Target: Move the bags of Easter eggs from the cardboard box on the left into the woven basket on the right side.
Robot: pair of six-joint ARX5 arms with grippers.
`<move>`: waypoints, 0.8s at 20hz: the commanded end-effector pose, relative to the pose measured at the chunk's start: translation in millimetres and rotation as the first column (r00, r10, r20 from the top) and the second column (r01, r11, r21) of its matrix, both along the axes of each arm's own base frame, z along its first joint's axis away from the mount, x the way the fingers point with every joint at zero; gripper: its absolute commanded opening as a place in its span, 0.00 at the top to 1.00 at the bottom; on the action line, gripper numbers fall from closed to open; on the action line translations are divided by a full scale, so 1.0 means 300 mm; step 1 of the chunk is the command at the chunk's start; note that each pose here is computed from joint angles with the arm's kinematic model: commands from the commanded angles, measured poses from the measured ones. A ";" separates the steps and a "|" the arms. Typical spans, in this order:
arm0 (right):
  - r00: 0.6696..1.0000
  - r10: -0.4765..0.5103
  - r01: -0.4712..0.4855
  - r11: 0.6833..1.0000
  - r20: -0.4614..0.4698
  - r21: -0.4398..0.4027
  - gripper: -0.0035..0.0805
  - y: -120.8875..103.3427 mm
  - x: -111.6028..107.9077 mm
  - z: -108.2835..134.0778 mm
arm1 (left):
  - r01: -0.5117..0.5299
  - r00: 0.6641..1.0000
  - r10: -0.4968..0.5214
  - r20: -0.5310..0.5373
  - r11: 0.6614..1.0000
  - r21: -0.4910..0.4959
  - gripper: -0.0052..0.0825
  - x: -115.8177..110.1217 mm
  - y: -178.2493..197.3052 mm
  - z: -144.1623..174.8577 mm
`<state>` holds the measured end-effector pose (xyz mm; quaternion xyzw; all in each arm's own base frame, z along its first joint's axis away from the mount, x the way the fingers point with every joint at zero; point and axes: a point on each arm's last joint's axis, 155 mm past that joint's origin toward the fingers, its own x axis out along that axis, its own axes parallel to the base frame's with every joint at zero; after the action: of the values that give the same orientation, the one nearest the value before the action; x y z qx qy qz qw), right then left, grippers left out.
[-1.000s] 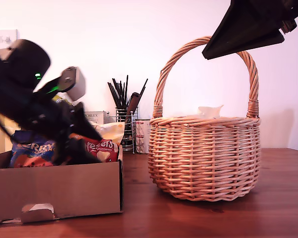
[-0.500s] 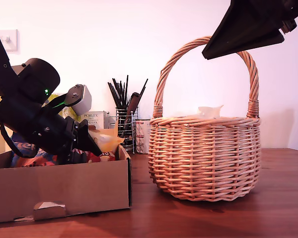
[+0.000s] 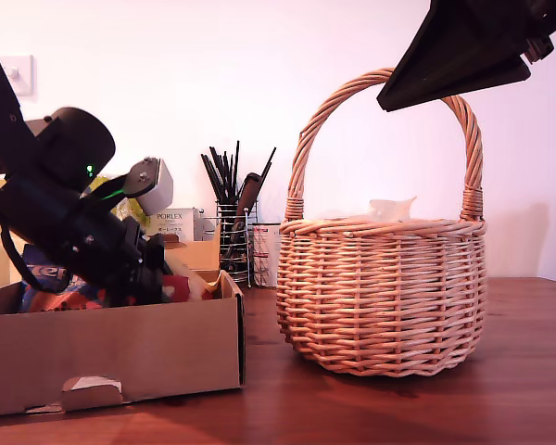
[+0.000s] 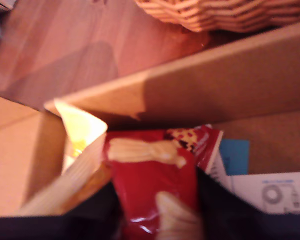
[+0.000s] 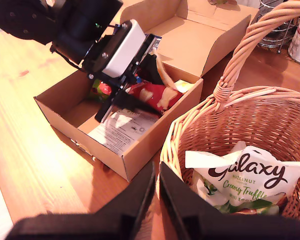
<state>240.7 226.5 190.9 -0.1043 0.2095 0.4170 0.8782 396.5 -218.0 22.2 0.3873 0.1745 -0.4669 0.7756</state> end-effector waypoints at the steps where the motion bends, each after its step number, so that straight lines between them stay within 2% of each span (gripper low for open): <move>1: 1.000 0.001 -0.001 1.000 0.005 0.014 0.97 0.005 0.000 0.017 | -0.011 0.995 0.015 -0.100 0.999 0.042 0.86 -0.068 0.035 -0.106; 12: 1.000 -0.001 0.001 1.000 0.006 0.013 0.97 0.004 0.001 0.017 | -0.029 0.999 0.029 -0.014 1.000 -0.009 0.86 -0.073 0.037 0.126; 16: 1.000 -0.001 0.001 1.000 0.006 0.013 0.97 0.004 0.001 0.017 | -0.055 0.998 0.054 -0.029 0.998 -0.033 0.86 -0.098 0.046 0.188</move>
<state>240.7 226.4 190.9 -0.1043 0.2095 0.4169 0.8783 372.3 -207.3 83.7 0.3679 0.1789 -0.4534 0.7919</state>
